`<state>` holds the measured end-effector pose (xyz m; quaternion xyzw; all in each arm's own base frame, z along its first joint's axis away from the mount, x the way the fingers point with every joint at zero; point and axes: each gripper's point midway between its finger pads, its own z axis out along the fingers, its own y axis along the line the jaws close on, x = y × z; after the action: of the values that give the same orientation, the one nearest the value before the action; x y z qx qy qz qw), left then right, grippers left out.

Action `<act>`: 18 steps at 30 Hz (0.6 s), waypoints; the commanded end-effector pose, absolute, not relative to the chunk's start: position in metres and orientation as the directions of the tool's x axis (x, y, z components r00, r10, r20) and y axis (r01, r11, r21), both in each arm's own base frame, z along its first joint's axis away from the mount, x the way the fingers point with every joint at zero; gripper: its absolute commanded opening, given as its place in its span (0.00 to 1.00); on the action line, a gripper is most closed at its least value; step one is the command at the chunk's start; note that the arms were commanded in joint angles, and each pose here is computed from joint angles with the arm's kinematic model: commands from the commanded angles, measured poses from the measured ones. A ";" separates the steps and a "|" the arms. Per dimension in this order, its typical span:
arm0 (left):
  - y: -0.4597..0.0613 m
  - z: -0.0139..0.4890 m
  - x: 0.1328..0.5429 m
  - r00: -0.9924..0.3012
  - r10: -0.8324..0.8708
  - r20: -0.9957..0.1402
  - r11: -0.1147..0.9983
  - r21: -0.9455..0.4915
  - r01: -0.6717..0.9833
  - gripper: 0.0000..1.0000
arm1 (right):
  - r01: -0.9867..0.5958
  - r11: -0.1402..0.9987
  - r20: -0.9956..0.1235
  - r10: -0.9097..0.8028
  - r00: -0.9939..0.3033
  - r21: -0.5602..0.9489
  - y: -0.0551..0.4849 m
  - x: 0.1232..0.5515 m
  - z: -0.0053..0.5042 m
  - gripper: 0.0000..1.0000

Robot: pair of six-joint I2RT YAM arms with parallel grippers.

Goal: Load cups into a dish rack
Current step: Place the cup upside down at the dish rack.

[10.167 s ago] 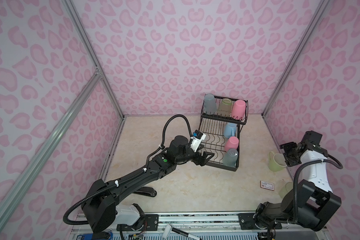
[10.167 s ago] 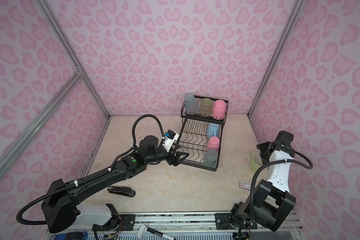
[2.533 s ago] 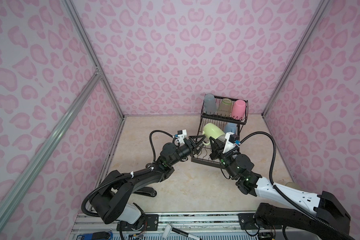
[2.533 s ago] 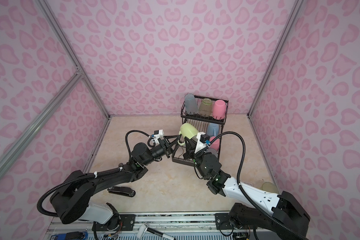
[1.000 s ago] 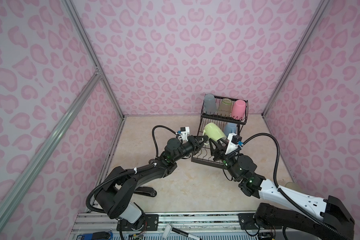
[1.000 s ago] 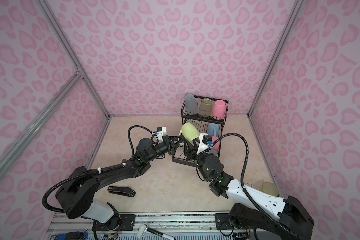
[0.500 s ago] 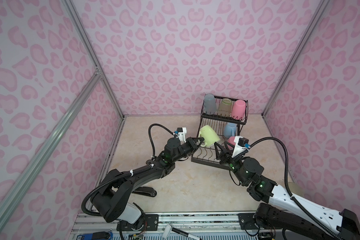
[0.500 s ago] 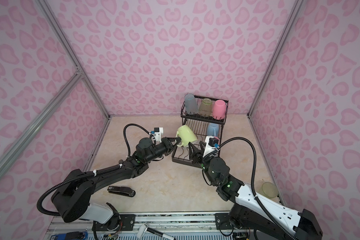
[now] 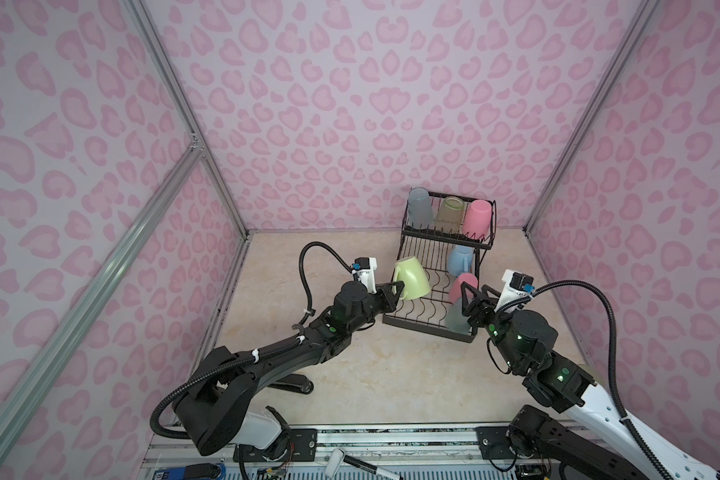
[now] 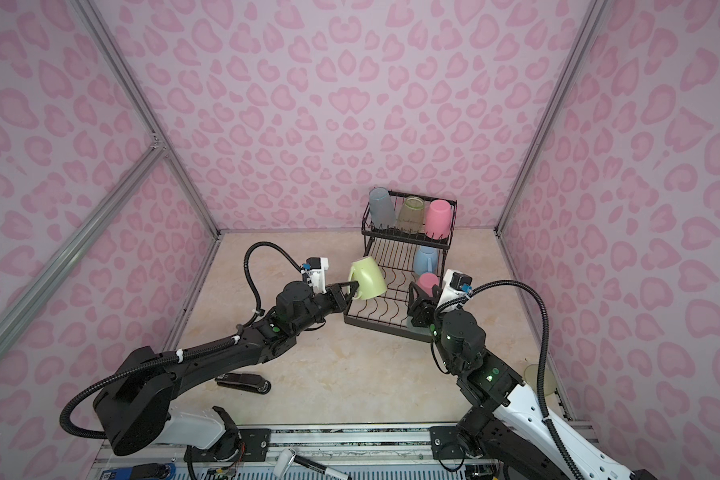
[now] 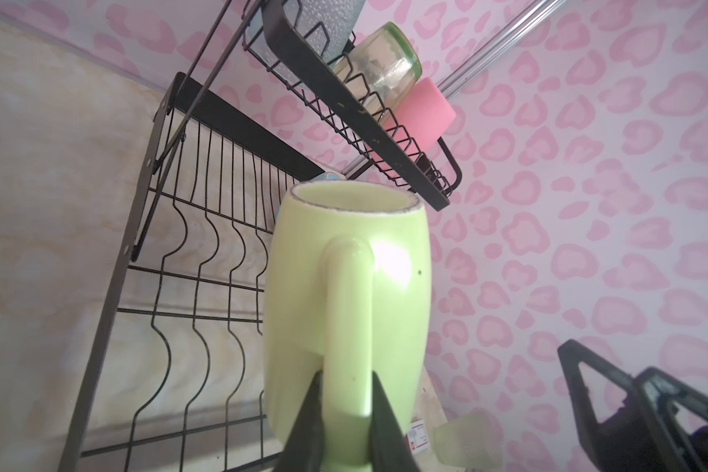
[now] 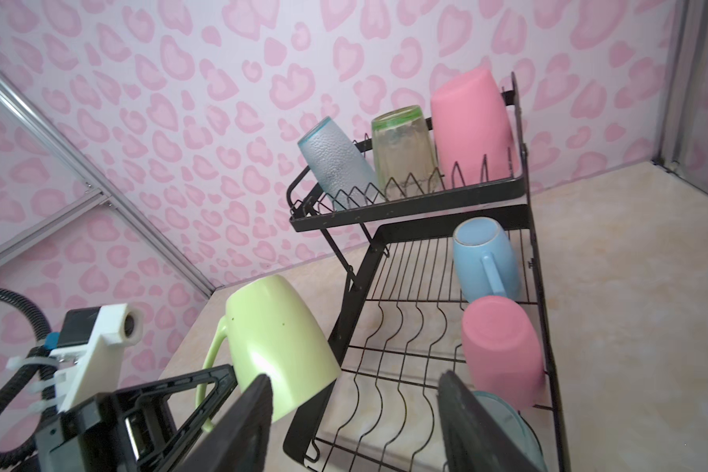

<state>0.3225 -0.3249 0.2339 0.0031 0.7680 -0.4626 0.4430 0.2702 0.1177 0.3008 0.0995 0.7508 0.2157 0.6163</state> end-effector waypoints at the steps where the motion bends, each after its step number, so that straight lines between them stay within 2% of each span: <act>1: -0.321 0.250 0.334 -0.461 -0.391 -0.797 0.641 -0.595 0.485 0.03 | -0.043 0.900 -0.860 0.400 -0.318 0.434 0.105 0.268 0.277 0.64; 7: -0.336 0.243 0.339 -0.392 -0.333 -0.858 0.687 -0.505 0.523 0.03 | 0.046 0.896 -0.821 0.425 -0.382 0.443 0.084 0.268 0.255 0.63; 18: -0.355 0.227 0.357 -0.265 -0.308 -0.914 0.735 -0.405 0.544 0.03 | 0.094 0.872 -0.788 0.476 -0.390 0.480 0.057 0.271 0.236 0.63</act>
<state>0.3447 -0.3496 0.1809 0.0965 0.7750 -0.3313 0.5295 0.2709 0.0518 0.2417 0.1878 0.8063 0.1693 0.5347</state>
